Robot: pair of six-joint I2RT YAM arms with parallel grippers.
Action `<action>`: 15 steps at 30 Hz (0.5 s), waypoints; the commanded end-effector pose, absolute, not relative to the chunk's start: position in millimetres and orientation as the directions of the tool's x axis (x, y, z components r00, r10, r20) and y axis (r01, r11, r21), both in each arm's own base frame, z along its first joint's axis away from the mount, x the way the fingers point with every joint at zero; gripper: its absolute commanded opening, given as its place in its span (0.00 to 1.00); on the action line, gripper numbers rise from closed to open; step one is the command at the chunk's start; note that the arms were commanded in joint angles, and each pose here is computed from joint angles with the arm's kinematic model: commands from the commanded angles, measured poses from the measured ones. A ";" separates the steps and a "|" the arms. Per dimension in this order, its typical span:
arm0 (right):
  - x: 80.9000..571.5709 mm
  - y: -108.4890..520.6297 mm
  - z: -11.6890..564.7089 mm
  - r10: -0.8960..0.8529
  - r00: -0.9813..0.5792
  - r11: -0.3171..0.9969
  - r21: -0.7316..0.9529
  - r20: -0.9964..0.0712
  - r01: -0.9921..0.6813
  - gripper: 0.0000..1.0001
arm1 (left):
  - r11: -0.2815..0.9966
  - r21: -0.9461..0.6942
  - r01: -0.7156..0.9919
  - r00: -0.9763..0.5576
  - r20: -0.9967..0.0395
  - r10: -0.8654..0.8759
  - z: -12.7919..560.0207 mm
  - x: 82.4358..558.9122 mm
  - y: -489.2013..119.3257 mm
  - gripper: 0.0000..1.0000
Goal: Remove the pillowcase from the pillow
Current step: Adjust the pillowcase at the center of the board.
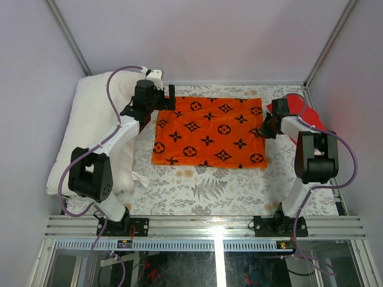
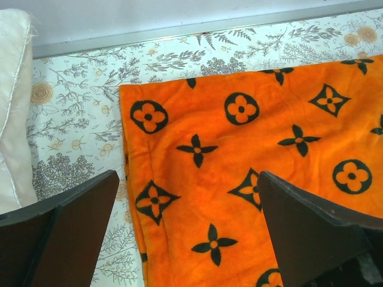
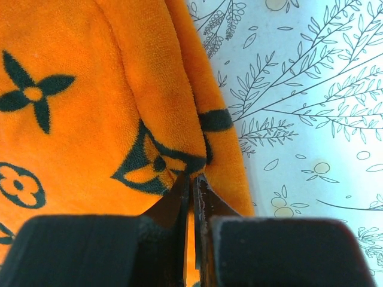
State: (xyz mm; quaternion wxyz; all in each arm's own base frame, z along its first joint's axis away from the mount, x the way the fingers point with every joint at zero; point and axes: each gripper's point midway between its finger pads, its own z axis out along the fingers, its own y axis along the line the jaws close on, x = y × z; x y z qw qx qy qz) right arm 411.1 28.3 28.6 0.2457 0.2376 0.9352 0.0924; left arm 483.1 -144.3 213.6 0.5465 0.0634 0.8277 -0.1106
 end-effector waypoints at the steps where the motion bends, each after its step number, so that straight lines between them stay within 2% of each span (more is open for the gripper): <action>1: 421.0 17.0 45.9 0.493 -0.733 0.870 0.258 -0.469 0.420 0.05 | 0.972 -0.094 0.214 -0.372 -0.928 -0.008 223.6 484.4 -140.9 1.00; 3: 421.7 17.3 48.0 0.491 -0.732 0.871 0.263 -0.472 0.415 0.10 | 0.972 -0.094 0.215 -0.373 -0.928 -0.008 223.9 484.7 -141.2 1.00; 15: 430.3 40.7 70.9 0.494 -0.729 0.860 0.389 -0.473 0.330 0.31 | 0.974 -0.085 0.209 -0.378 -0.926 0.000 222.2 484.2 -138.7 1.00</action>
